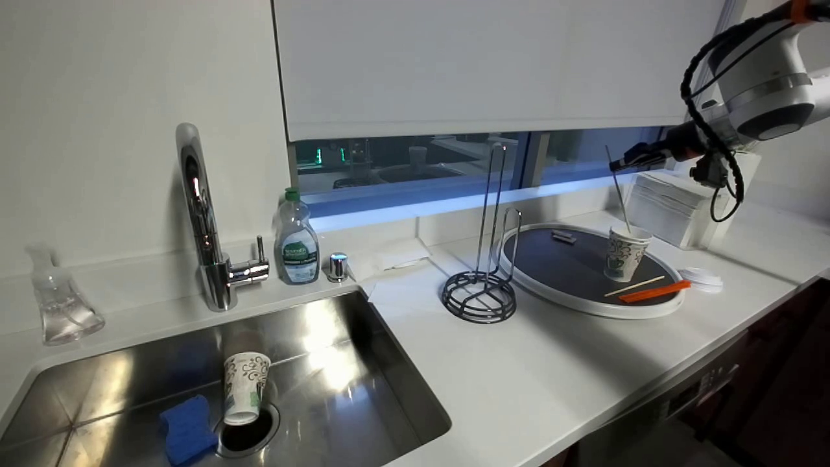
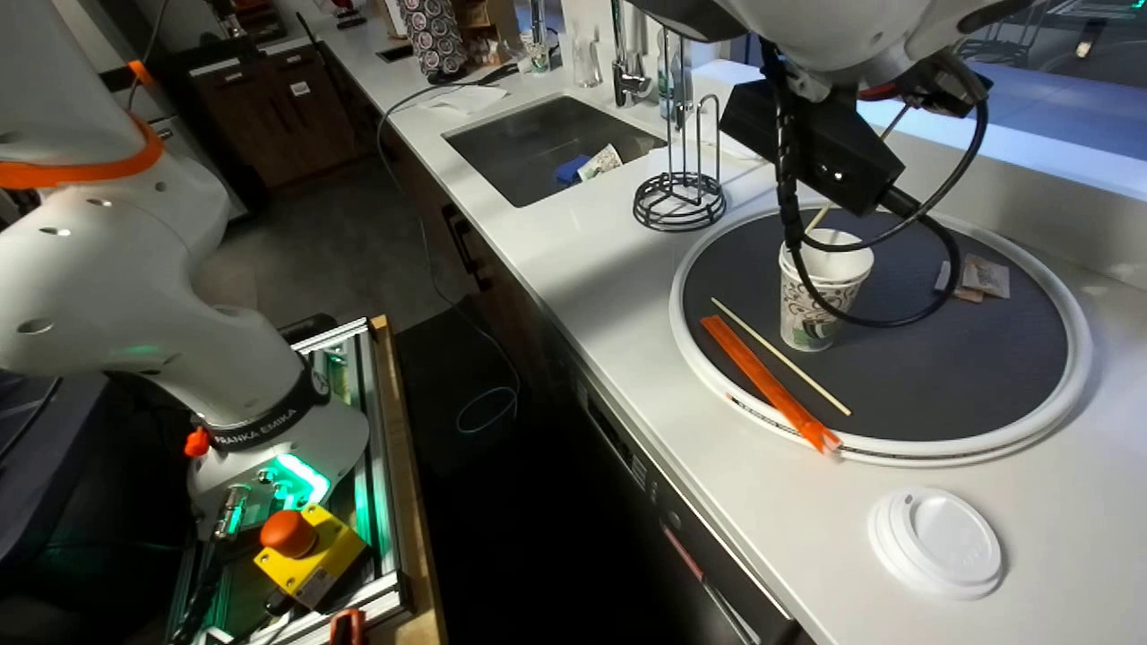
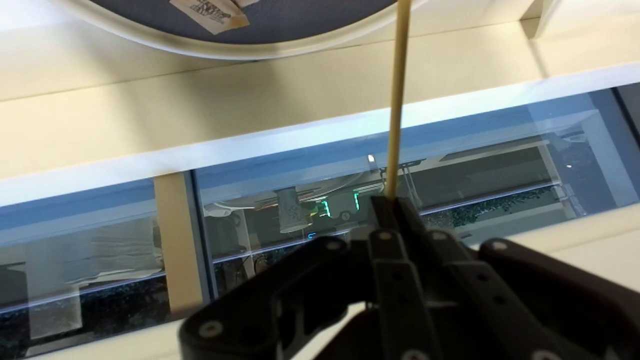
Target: Pick up the stick on the left of the tray and put it in the cup
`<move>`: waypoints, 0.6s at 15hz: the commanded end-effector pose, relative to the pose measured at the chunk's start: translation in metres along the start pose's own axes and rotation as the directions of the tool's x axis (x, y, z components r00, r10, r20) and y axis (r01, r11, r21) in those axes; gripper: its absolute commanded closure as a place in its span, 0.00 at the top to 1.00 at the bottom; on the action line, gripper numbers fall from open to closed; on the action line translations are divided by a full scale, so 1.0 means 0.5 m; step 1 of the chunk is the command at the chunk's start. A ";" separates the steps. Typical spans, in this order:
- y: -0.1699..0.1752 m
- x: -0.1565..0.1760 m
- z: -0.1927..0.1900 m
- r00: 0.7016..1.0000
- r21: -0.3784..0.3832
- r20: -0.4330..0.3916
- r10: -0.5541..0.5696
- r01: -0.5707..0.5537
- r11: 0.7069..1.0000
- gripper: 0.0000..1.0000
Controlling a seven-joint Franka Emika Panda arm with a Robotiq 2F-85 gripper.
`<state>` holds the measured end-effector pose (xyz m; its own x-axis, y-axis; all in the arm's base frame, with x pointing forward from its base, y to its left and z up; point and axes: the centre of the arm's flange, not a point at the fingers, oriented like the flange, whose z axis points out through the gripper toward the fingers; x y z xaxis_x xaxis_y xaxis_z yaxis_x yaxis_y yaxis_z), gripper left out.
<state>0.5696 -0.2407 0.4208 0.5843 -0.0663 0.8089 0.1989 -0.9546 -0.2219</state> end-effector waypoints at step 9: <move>0.017 -0.065 0.052 0.998 -0.079 -0.042 -0.051 0.047 0.996 0.02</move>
<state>0.5736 -0.2407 0.3901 0.5630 -0.0464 0.8252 0.1784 -0.9681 -0.1761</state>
